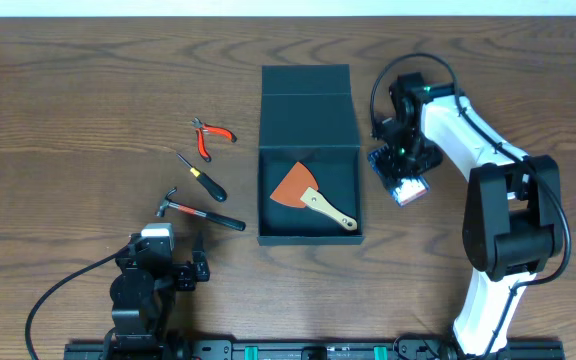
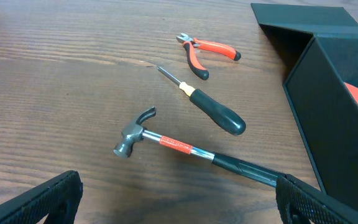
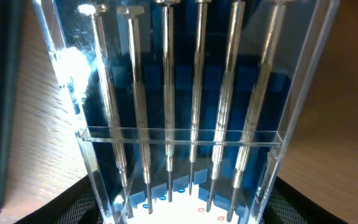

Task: Pack container
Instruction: 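Lift the case with the right gripper and lower it into the box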

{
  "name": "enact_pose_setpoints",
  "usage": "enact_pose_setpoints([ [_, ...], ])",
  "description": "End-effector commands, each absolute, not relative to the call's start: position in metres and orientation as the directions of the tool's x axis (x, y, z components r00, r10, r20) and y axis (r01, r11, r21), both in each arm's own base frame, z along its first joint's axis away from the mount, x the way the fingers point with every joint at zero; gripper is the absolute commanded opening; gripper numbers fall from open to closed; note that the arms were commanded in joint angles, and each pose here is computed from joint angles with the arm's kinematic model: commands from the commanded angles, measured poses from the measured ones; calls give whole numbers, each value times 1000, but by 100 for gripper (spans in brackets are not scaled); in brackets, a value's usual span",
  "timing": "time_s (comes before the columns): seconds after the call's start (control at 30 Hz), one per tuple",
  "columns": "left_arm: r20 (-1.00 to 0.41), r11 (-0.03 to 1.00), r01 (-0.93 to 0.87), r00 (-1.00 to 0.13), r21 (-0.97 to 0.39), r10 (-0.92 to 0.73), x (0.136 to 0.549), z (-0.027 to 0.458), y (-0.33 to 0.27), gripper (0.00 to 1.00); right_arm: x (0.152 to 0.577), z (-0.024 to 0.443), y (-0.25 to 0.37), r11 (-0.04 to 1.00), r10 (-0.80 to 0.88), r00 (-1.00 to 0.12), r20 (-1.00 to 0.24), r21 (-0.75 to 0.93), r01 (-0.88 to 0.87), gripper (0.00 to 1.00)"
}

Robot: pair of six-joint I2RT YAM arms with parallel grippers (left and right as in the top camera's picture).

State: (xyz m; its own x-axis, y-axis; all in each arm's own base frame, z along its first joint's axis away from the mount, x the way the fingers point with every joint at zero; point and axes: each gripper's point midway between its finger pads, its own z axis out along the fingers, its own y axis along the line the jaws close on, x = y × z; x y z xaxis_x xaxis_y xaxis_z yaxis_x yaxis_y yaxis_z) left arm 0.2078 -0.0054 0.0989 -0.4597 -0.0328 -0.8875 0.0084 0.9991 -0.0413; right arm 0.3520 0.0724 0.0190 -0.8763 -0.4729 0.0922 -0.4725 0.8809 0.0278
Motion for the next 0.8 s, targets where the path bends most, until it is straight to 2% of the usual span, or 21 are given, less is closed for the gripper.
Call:
enact_pose_setpoints([
  [0.0,-886,999,5,-462,-32,-26,208,95,-4,99,371,36,80,880,-474,-879,40,16,-474,59],
  [0.37,-886,999,5,-462,-32,-26,208,95,-4,99,396,84,86,880,-475,-879,-33,-6,-475,59],
  [0.77,-886,999,5,-462,-32,-26,208,95,-4,99,405,133,104,860,-509,-856,-90,-21,-510,56],
])
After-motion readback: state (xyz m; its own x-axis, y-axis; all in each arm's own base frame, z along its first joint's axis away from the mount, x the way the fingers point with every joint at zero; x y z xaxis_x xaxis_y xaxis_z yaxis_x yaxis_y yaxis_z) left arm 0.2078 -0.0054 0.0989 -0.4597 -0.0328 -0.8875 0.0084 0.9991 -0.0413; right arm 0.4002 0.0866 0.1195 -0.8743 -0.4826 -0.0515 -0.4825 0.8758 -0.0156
